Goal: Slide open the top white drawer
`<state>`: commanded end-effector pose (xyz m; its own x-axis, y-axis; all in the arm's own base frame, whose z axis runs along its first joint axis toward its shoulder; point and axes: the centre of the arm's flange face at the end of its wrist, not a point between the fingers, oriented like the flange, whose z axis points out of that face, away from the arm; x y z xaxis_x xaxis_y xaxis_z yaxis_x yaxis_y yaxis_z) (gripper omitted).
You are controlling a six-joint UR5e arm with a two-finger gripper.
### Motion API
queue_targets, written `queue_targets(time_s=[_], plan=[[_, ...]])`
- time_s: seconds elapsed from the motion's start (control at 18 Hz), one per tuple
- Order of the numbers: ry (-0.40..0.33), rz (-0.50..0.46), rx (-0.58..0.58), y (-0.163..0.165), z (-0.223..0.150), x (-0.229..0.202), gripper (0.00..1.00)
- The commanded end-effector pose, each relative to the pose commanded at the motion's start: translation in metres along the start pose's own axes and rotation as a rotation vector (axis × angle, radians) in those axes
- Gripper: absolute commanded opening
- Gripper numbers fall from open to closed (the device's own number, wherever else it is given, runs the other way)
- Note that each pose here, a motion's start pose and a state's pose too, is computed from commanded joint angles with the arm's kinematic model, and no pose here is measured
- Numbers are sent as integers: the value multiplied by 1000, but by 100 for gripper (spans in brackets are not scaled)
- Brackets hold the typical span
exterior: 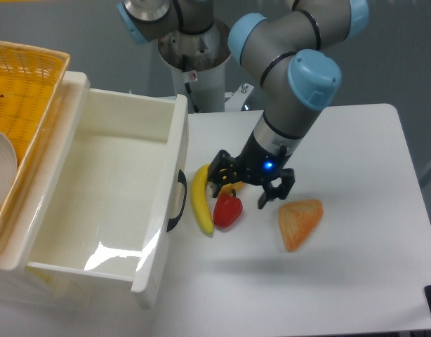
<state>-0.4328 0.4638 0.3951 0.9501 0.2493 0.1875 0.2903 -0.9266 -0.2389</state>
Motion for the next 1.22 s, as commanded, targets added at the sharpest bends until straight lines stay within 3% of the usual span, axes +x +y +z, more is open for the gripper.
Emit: queue_targets(time_s=[0.11, 0.28, 0.5, 0.67, 0.78, 1.22], plan=[[-4, -5, 4, 2, 0, -10, 100], [-17, 74, -4, 2, -2, -12, 100], [-124, 227, -139, 15, -3, -25, 100], [-148, 372, -241, 29, 11, -39, 100], [-168, 420, -295, 38, 19, -59, 100], [-173, 391, -295, 51, 17, -88, 100]])
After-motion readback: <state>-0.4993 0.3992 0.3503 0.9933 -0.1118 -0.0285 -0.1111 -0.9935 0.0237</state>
